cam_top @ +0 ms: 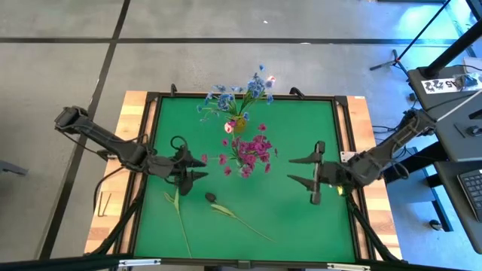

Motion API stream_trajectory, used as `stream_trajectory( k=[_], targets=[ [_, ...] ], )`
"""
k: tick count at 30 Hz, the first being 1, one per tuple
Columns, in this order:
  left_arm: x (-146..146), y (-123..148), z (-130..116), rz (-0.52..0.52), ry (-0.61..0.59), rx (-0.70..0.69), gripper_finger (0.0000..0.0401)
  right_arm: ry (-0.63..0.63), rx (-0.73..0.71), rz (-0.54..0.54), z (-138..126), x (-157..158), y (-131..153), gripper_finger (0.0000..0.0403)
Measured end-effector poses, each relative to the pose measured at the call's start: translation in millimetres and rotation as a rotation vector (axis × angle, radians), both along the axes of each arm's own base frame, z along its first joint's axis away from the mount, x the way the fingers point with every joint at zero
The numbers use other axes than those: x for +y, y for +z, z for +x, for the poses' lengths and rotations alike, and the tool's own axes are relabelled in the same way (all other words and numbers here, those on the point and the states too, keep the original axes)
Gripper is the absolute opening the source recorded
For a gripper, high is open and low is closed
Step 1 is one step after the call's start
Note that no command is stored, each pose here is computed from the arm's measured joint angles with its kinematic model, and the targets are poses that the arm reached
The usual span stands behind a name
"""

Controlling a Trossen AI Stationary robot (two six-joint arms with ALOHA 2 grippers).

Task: Sort flowers into vase by color
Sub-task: Put the right black flower into the transparent vase

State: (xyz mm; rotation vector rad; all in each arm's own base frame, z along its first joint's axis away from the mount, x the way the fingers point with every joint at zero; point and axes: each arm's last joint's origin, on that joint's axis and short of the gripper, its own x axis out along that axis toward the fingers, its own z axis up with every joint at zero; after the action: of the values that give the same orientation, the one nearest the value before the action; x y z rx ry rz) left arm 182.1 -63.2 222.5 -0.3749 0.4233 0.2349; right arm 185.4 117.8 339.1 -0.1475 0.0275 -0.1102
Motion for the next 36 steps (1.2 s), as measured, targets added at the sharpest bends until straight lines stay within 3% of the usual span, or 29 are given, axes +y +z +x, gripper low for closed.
stream_trajectory(
  k=[8, 17, 24, 30, 36],
  targets=[
    [-8, 15, -5, -0.062, 0.017, 0.19, 0.0171, 0.056, 0.076, -0.008, 12, 27, -22, 0.0198],
    [-18, 6, -9, -0.303, -0.009, 0.394, 0.017, 0.133, 0.206, 0.011, 40, 54, -63, 0.0198],
    [-29, -5, -23, -0.47, 0.037, 0.59, 0.017, 0.182, 0.312, -0.028, 59, 72, -64, 0.0198],
    [-35, -10, -34, -0.485, 0.111, 0.665, 0.017, 0.194, 0.408, -0.085, 75, 85, -72, 0.0198],
    [-35, -7, -28, -0.396, 0.146, 0.516, 0.017, 0.21, 0.497, -0.062, 92, 90, -99, 0.0198]
  ],
)
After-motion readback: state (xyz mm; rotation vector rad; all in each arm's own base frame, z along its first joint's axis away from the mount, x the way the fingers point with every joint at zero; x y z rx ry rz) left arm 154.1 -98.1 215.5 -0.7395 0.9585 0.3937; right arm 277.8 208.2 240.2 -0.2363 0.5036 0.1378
